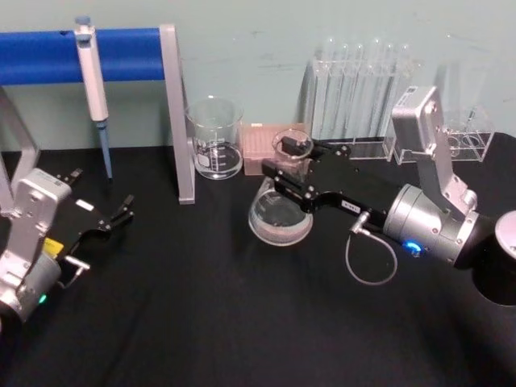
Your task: Grasp the erlenmeyer flask with one hand, shake it three times, then place it back.
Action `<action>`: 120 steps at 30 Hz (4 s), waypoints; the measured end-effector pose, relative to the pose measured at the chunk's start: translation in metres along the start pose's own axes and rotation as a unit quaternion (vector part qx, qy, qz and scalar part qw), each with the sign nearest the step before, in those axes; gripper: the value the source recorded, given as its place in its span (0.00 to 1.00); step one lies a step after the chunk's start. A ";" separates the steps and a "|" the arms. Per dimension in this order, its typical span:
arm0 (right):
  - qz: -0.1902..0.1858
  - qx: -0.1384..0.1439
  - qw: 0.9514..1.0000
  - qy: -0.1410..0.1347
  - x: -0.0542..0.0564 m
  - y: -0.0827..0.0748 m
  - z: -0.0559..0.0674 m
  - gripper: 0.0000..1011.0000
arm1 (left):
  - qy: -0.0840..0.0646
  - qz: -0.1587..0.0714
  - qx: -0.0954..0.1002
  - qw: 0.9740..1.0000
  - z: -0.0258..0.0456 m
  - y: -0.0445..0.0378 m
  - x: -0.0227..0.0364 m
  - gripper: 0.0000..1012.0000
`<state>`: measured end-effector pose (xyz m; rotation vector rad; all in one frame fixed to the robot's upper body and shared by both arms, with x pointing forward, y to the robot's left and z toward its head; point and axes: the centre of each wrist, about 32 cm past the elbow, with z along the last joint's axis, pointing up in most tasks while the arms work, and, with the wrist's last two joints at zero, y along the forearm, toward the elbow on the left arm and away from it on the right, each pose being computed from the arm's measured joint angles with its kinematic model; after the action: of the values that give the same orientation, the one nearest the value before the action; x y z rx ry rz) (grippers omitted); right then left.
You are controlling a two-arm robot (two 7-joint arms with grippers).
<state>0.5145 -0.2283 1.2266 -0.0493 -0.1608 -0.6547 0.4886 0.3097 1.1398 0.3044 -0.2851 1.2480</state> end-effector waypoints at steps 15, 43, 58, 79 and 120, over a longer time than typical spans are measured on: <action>0.018 0.001 1.000 -0.001 0.001 0.002 -0.002 0.45 | 0.000 0.000 0.000 1.000 0.0000 0.0000 0.0000 0.99; 0.019 0.016 1.000 0.006 0.005 0.015 -0.009 0.45 | 0.000 0.000 0.000 1.000 0.0000 0.0000 0.0000 0.99; 0.026 0.011 1.000 0.014 0.011 0.023 -0.036 0.45 | 0.000 0.000 0.000 1.000 0.0000 0.0000 0.0000 0.99; 0.013 -0.017 1.000 0.022 0.011 0.031 -0.069 0.45 | 0.000 0.000 0.000 1.000 0.0000 0.0000 0.0000 0.99; 0.005 -0.044 0.999 0.029 0.009 0.035 -0.078 0.45 | 0.000 0.000 0.000 1.000 0.0000 0.0000 0.0000 0.99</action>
<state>0.5535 -0.2133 1.1508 -0.1157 -0.0757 -0.6514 0.4886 0.3097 1.1398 0.3045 -0.2850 1.2480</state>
